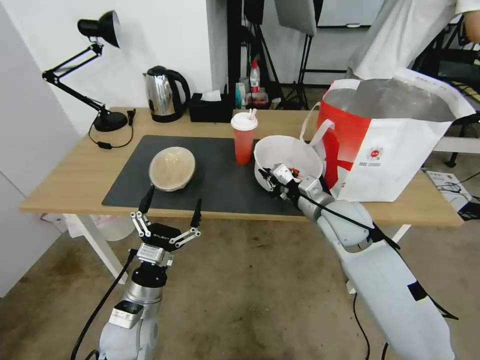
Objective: Pick up the trash from the table and place it into the takeout bag.
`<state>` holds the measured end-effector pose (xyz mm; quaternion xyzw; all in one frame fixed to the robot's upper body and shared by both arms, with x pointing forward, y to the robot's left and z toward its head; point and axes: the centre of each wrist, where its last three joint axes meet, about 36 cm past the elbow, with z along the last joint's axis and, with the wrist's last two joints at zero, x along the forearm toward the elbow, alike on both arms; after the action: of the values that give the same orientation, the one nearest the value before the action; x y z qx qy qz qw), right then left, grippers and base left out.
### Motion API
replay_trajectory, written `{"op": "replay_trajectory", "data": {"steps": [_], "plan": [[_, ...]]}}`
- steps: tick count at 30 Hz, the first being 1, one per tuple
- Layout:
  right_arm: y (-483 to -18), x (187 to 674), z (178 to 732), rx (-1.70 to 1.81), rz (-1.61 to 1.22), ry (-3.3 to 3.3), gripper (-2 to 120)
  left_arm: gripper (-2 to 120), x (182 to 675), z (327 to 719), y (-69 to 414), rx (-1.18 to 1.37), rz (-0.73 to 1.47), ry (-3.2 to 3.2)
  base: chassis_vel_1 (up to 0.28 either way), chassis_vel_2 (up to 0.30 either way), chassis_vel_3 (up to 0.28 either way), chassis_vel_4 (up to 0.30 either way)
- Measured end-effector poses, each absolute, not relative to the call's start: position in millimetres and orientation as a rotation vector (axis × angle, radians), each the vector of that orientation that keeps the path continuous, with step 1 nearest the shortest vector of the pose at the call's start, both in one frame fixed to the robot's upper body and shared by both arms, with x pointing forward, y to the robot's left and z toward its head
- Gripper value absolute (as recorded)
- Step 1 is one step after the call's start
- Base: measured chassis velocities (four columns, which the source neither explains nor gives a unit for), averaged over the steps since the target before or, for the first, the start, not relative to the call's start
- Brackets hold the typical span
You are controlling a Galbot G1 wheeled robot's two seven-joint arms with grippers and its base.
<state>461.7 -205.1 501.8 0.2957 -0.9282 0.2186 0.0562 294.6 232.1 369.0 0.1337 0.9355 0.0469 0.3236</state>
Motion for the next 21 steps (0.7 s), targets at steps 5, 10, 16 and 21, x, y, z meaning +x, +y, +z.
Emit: {"op": "replay_trajectory", "data": {"steps": [5,10,16,21], "plan": [[-210.6,449.3,512.2,0.924,0.678,-2.829,0,100,295.5,368.0,228.9,0.36,0.115,2.454,0.0,0.0,0.0,0.0],[-215.4,432.5,519.9,0.984,0.668,-2.828,0,100,296.0,366.6,227.1,0.365,0.109,2.456,0.0,0.0,0.0,0.0],[-219.9,414.1,534.9,1.129,0.678,-2.831,0,100,296.3,365.4,224.7,0.372,0.102,2.457,0.0,0.0,0.0,0.0],[-223.3,402.6,545.6,1.24,0.676,-2.815,0,100,296.4,364.2,222.7,0.378,0.097,2.459,0.0,0.0,0.0,0.0]]}}
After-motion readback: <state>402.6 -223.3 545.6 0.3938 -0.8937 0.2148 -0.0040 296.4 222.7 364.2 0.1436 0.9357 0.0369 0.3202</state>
